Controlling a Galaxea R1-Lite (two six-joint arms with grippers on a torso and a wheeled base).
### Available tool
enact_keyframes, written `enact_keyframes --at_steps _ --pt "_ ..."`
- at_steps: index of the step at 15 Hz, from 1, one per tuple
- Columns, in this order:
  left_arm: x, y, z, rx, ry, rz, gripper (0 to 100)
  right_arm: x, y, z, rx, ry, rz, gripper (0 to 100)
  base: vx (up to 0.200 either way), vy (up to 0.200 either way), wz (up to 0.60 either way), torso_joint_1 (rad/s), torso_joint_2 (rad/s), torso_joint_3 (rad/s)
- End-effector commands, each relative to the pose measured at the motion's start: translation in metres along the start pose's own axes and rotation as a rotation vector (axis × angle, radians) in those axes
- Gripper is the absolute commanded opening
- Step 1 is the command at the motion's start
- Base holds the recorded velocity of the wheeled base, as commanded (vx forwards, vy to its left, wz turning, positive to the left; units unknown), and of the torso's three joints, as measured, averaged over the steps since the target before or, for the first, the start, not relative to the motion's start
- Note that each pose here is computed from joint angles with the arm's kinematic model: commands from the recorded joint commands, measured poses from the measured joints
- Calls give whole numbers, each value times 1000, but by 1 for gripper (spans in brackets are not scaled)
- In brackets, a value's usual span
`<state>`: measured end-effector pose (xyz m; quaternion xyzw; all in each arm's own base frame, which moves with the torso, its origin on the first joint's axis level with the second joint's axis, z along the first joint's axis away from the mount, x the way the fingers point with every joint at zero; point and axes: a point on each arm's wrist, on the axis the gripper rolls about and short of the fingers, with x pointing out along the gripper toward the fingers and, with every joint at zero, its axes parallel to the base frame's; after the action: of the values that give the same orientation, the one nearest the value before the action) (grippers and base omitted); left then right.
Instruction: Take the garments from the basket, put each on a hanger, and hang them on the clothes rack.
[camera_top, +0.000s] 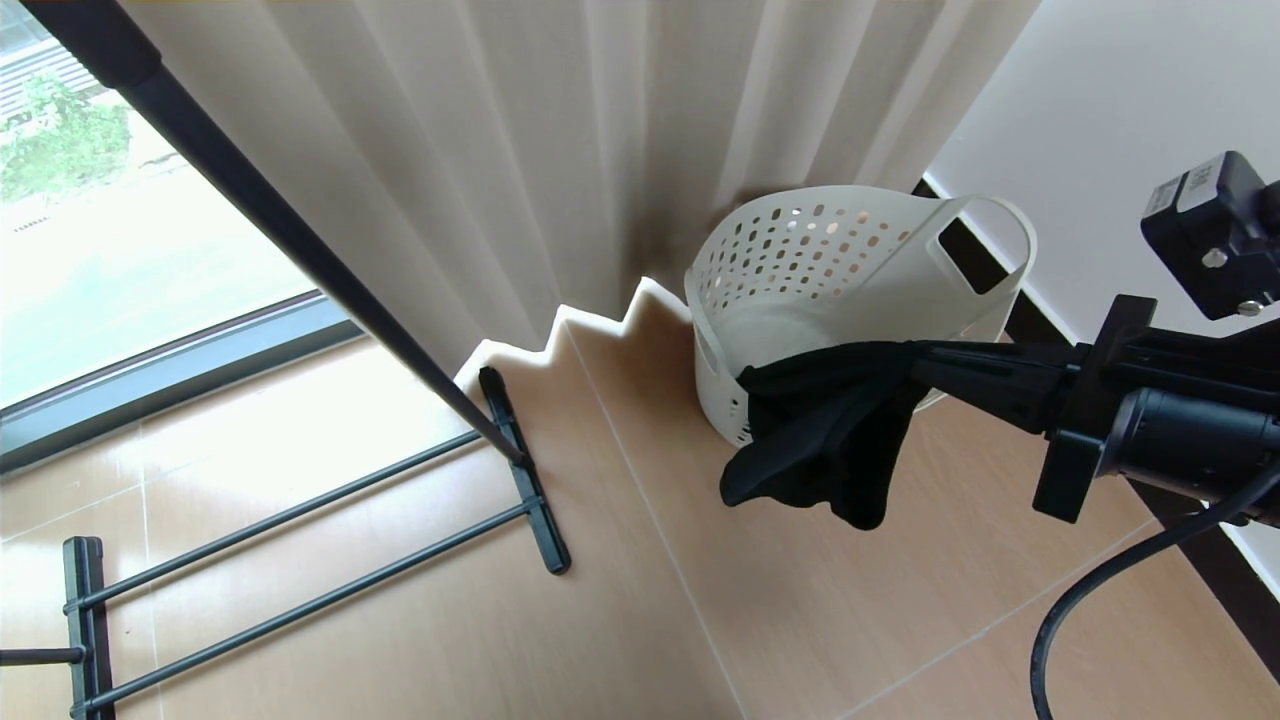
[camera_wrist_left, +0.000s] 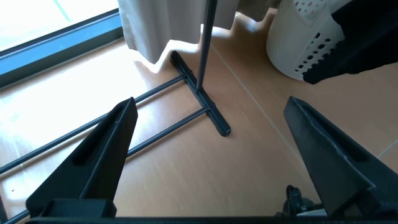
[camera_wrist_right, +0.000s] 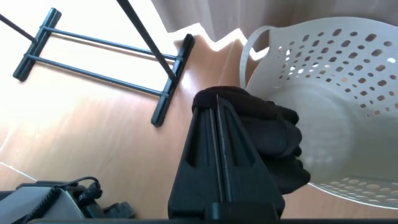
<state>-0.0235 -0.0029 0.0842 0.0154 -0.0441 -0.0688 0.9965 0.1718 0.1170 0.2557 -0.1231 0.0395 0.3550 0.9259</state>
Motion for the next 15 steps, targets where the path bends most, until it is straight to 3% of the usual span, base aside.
enact_keyframes --at_steps 1,15 --pt "0 0 0 -1 1 -1 100 -4 0 3 -3 -15 -1 0 0 0 0 0 0 0" --pt "0 0 0 0 2 -2 100 -1 -3 -1 18 11 -36 0 0 0 0 2 1 29"
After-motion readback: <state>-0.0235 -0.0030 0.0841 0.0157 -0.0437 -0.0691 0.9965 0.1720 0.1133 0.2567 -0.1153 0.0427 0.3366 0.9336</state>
